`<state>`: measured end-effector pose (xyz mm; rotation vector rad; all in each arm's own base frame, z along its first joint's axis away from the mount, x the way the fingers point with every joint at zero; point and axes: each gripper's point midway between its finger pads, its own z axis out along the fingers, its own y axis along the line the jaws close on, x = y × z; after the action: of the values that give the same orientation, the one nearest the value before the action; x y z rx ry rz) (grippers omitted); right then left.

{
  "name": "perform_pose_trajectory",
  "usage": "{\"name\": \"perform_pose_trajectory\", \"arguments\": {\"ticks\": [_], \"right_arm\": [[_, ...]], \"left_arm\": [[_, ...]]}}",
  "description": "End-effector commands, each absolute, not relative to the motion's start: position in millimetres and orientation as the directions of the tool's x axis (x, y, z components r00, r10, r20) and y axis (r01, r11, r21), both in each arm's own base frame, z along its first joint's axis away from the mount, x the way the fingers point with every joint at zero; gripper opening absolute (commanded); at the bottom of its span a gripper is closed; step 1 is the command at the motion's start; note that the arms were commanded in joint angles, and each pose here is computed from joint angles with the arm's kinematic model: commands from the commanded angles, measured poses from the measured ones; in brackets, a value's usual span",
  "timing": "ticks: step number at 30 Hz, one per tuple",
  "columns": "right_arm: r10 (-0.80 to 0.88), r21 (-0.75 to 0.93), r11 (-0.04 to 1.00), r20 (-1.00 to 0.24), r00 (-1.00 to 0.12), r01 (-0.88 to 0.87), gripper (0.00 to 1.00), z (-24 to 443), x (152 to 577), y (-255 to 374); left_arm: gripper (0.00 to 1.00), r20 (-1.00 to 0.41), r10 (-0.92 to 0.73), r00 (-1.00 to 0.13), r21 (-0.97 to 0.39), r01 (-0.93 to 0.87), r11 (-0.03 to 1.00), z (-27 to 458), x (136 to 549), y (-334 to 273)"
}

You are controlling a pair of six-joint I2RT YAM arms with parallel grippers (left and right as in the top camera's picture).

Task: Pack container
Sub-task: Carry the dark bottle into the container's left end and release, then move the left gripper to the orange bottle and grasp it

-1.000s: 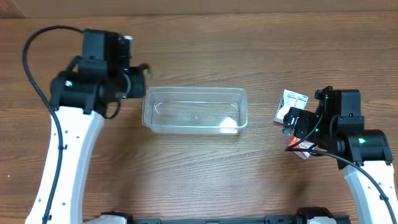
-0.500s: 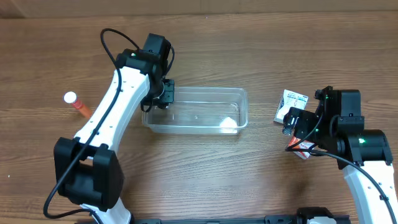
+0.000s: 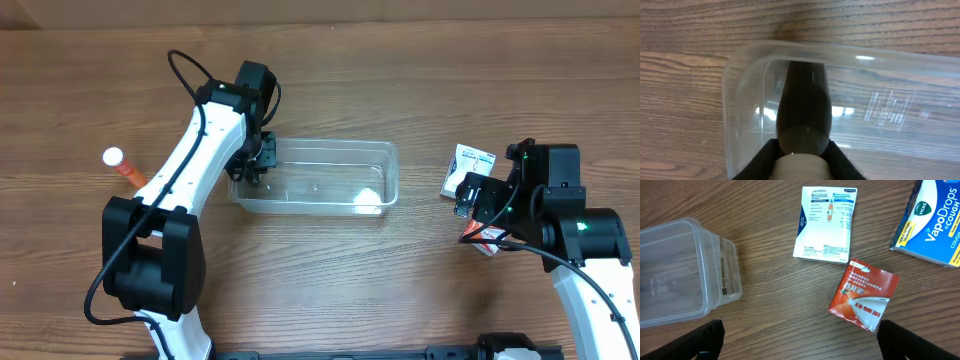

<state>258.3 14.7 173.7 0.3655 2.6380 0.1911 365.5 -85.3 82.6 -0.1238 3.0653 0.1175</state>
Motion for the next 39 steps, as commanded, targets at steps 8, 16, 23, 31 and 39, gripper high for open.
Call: {"name": "perform_pose_trajectory", "arguments": {"ticks": [8,16,23,31,39], "right_arm": [[0.296,0.206,0.953,-0.459,-0.838,0.224,1.00,185.2,262.7,13.8],[0.296,0.206,0.953,-0.458,-0.838,0.224,1.00,185.0,262.7,13.8],[0.296,0.207,0.953,-0.458,-0.838,0.224,1.00,185.0,262.7,13.9],[0.296,0.207,0.952,-0.458,-0.838,0.224,1.00,185.0,262.7,13.9],[0.296,0.207,0.953,-0.458,-0.838,0.224,1.00,185.0,262.7,13.9]], "left_arm": [[0.50,-0.076,-0.096,-0.992,0.090,-0.103,0.991,88.3,362.7,-80.0],[0.98,-0.305,-0.124,-0.944,0.016,-0.135,0.991,171.5,365.5,-69.9],[1.00,-0.486,-0.376,-0.789,-0.059,-0.400,0.915,244.3,351.1,32.0],[1.00,-0.381,-0.617,-0.689,-0.070,-0.644,0.762,209.0,338.5,131.2],[1.00,-0.214,-0.650,-0.729,0.008,-0.667,0.745,132.5,353.3,147.9]]}}
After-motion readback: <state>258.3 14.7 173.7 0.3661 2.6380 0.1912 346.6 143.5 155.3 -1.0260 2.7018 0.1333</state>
